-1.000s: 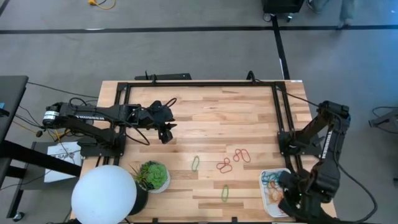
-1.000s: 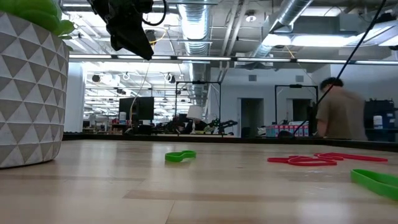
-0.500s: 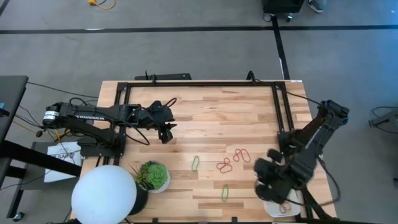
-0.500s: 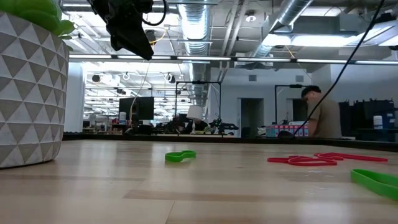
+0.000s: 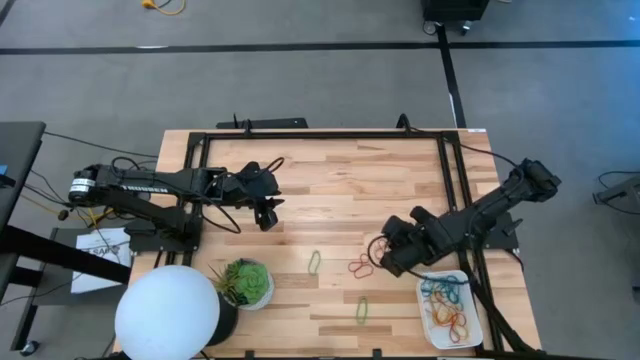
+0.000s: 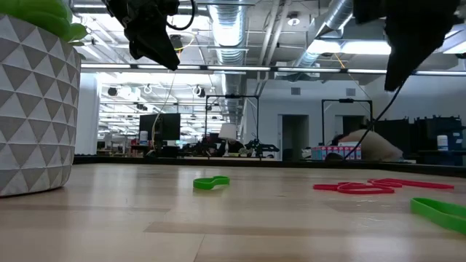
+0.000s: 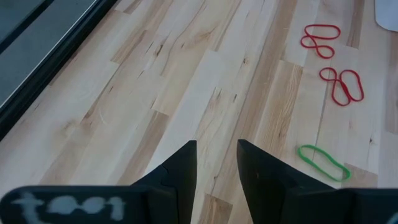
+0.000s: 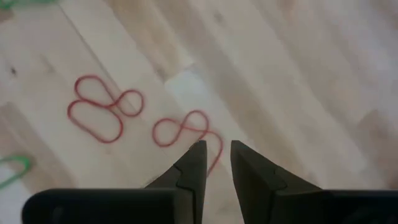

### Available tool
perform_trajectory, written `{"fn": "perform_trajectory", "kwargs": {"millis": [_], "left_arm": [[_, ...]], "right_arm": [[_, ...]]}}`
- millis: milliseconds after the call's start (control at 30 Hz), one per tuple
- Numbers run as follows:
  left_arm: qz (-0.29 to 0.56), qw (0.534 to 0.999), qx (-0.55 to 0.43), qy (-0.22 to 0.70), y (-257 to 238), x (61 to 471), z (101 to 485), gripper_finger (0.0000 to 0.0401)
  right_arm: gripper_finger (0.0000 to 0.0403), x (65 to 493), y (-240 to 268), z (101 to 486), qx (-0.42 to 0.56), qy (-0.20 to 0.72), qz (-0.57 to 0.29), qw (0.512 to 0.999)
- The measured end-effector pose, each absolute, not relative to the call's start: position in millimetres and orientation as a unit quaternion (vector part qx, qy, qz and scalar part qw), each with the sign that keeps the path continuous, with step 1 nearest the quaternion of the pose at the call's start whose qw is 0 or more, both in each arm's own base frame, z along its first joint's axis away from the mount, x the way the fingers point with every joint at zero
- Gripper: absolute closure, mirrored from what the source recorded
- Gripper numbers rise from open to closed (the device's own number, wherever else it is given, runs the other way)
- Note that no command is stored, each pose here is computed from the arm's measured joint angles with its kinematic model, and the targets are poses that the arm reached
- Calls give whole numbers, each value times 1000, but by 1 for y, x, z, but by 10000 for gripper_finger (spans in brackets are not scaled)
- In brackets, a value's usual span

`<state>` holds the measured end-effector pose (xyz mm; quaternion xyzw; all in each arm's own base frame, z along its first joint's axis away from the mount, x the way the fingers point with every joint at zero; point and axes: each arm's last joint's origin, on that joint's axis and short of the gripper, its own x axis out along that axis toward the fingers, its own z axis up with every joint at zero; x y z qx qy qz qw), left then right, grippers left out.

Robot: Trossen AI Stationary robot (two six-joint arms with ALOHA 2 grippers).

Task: Pick and place items into bin
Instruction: Put the red rubber band into the white bin

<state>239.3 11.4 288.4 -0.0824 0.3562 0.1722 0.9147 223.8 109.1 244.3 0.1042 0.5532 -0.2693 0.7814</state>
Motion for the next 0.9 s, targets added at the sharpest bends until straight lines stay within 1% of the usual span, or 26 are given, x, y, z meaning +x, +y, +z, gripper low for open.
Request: {"fn": "perform_trajectory", "kwargs": {"millis": [133, 233, 333, 467, 600, 767, 900], "left_arm": [[172, 915, -82, 356, 11, 239, 288, 297], [172, 915, -81, 356, 11, 239, 288, 297], [172, 915, -81, 356, 11, 239, 288, 297], [172, 915, -81, 357, 11, 239, 288, 297], [172, 915, -81, 357, 11, 239, 288, 297], [172, 915, -81, 357, 11, 239, 288, 297], [172, 914, -81, 357, 11, 239, 288, 297]], "right_arm": [[339, 231, 101, 223, 160, 581, -228, 764], [339, 234, 94, 206, 186, 589, -195, 762], [339, 236, 84, 195, 201, 585, -205, 758], [335, 237, 69, 192, 182, 594, -208, 755], [318, 241, 58, 193, 190, 591, -218, 753], [284, 245, 50, 185, 193, 609, -222, 737], [258, 252, 51, 167, 177, 634, -228, 717]]}}
